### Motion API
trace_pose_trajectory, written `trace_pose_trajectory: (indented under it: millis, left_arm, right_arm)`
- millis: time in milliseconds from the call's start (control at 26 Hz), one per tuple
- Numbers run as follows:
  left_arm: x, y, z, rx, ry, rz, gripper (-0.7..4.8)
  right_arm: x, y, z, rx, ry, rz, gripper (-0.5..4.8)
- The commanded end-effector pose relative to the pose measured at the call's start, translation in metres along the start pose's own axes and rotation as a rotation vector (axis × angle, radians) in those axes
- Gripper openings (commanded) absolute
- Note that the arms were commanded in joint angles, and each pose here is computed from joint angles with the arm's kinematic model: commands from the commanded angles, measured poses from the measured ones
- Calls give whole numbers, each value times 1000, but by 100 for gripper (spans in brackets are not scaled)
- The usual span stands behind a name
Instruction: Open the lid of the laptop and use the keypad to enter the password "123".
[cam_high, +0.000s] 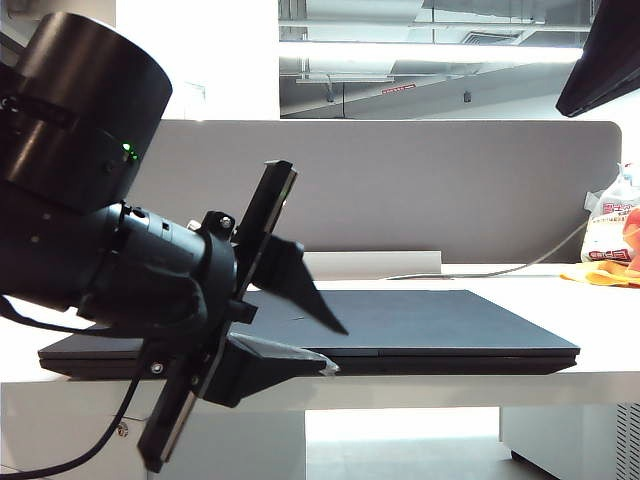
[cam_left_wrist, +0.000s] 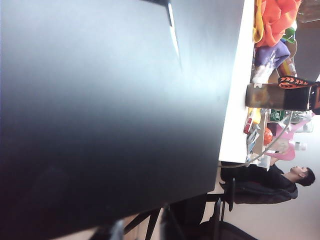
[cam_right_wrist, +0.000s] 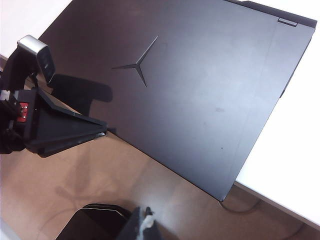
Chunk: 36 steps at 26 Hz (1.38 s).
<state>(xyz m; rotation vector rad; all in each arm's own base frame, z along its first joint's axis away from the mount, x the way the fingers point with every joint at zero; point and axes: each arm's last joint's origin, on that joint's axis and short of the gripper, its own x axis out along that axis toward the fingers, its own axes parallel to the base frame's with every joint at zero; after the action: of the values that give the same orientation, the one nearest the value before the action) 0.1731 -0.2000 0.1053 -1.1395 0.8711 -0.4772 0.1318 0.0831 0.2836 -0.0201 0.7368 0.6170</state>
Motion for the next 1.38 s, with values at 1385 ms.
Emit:
trace_pose_trajectory:
  millis: [1385]
  left_arm:
    - [-11, -156, 102, 547, -130, -266, 57]
  right_arm:
    - [4, -1, -6, 3, 24, 0, -9]
